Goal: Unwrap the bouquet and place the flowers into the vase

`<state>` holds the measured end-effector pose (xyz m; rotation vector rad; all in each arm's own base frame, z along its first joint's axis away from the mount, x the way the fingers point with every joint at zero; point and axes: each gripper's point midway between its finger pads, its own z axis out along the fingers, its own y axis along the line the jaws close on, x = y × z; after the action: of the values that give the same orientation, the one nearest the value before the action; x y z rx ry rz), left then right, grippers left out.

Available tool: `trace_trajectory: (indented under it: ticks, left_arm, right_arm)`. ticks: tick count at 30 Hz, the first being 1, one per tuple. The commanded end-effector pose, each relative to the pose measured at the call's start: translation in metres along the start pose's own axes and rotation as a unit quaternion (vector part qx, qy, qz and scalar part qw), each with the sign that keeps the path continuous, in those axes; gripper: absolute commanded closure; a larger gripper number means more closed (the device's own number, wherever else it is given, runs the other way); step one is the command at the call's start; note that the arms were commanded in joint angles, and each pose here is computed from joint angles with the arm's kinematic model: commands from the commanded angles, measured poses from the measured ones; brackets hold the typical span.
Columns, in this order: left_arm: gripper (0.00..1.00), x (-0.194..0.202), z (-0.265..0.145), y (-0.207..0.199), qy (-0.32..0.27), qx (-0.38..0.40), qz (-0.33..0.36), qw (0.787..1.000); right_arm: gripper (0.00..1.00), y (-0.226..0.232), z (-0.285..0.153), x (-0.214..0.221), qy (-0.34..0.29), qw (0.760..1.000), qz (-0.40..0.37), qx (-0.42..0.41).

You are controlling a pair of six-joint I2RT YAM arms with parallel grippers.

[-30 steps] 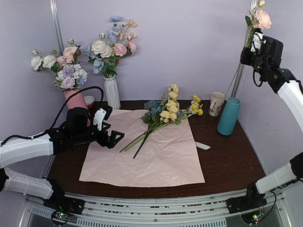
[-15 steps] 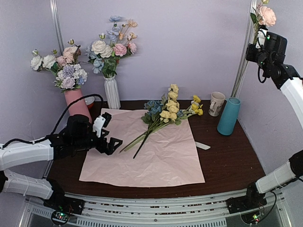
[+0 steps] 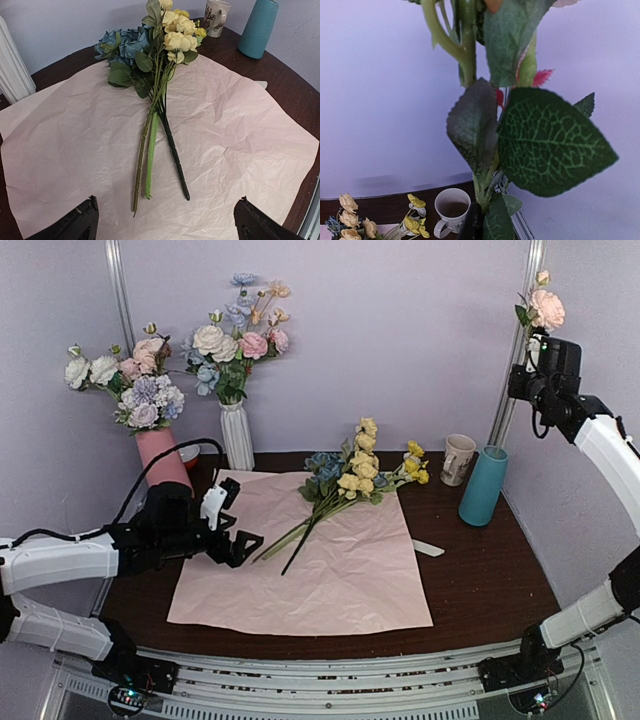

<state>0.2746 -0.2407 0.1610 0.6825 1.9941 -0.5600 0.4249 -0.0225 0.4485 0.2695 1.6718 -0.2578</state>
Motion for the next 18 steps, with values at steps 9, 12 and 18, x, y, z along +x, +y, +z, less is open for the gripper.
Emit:
trace_trajectory:
  ticks: [9, 12, 18]
  left_arm:
    - [0.04, -0.014, 0.006, -0.011, -0.016, 0.027, -0.010, 0.999]
    - [0.04, -0.013, 0.008, -0.010, -0.013, 0.026, -0.012, 0.999]
    - [0.04, -0.014, 0.012, -0.010, -0.008, 0.028, -0.016, 0.999]
  right_arm:
    - [1.00, 0.012, 0.037, 0.074, 0.068, 0.998, -0.012, 0.005]
    - [0.99, 0.014, 0.044, 0.089, 0.087, 0.996, -0.018, 0.007]
    - [0.93, 0.019, 0.059, 0.112, 0.115, 0.993, -0.027, 0.015]
